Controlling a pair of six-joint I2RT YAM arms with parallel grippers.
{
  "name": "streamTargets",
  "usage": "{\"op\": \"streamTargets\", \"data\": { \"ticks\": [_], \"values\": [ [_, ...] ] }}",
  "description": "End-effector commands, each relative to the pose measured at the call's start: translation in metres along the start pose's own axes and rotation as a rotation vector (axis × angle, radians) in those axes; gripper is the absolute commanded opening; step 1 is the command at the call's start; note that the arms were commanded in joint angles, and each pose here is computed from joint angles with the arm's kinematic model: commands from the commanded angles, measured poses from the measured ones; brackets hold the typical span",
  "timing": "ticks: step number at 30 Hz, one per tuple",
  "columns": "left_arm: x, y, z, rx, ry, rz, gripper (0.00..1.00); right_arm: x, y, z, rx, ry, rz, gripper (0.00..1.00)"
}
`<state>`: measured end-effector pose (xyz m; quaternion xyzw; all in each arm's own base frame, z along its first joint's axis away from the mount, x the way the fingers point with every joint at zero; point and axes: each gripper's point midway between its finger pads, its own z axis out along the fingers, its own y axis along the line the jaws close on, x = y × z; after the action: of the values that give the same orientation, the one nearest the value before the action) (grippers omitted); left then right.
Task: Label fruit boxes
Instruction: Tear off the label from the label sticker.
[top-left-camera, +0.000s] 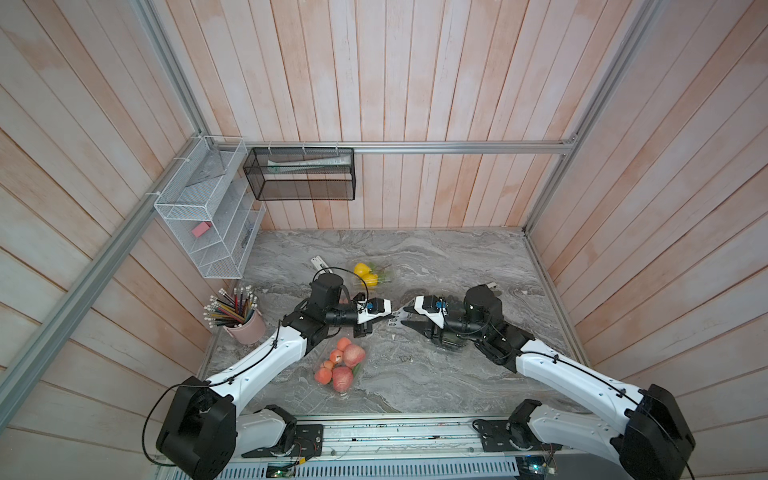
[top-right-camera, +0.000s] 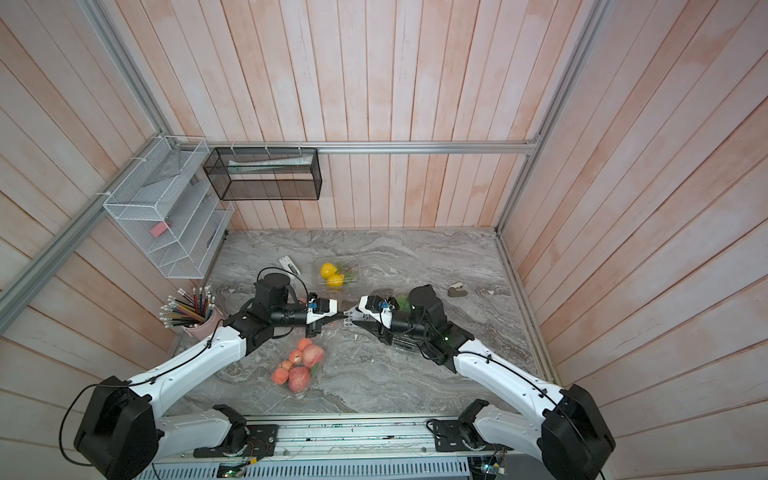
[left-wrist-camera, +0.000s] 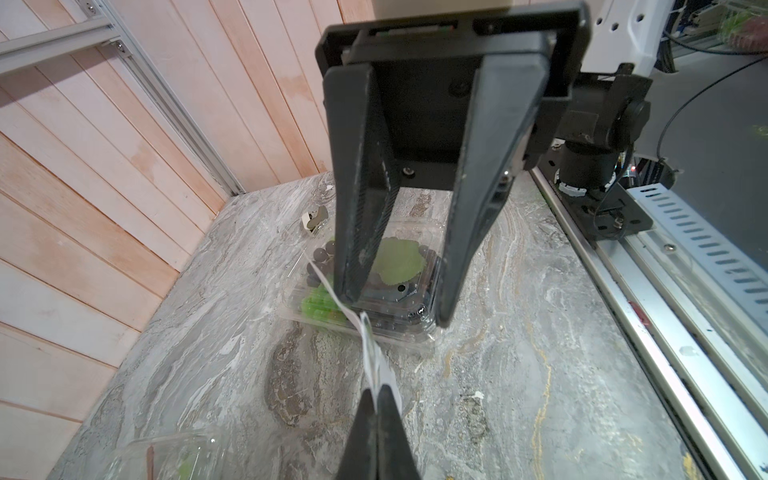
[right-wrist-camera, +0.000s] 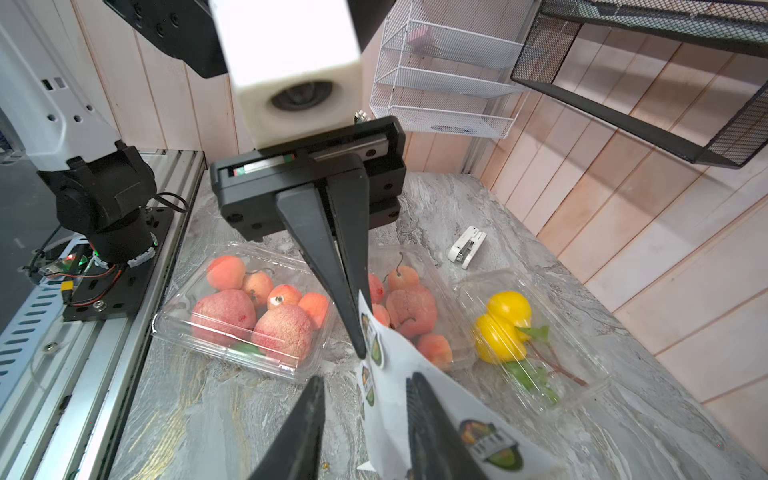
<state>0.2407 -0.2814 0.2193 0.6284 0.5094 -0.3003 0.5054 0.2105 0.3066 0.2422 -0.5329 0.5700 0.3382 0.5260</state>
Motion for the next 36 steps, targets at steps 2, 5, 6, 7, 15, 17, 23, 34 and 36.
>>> {"op": "streamTargets", "data": {
  "ticks": [2,5,6,7,15,17,23,34,36],
  "values": [
    [0.0013,-0.0081,0.0005,0.028,-0.002,0.003,0.00,-0.0170,0.0039,0.0016,-0.036,-0.054,-0.011,0.34],
    [0.0019,-0.0073,0.0010,0.024,0.001,0.002,0.00,-0.0171,0.0060,0.0027,-0.051,-0.056,-0.005,0.32],
    [0.0015,-0.0072,0.0010,0.023,0.000,0.000,0.00,-0.0166,0.0064,0.0029,-0.053,-0.055,-0.004,0.31],
    [0.0015,-0.0065,0.0009,0.021,0.000,-0.002,0.00,-0.0165,0.0070,0.0030,-0.057,-0.054,-0.004,0.31],
    [-0.0010,-0.0061,0.0005,0.018,-0.007,0.001,0.00,-0.0108,0.0068,0.0055,-0.057,-0.038,0.006,0.29],
    [-0.0004,-0.0066,0.0003,0.019,-0.007,0.000,0.00,-0.0107,0.0067,0.0058,-0.058,-0.039,0.007,0.27],
    [-0.0016,-0.0071,0.0002,0.019,-0.008,0.005,0.00,-0.0116,0.0044,0.0063,-0.046,-0.040,0.002,0.22],
    [-0.0013,-0.0038,0.0007,0.002,-0.008,-0.019,0.00,-0.0130,0.0059,0.0053,-0.054,-0.044,-0.005,0.15],
    [-0.0011,-0.0005,0.0013,-0.009,-0.005,-0.035,0.00,-0.0126,0.0091,0.0050,-0.069,-0.044,0.003,0.14]
  ]
}}
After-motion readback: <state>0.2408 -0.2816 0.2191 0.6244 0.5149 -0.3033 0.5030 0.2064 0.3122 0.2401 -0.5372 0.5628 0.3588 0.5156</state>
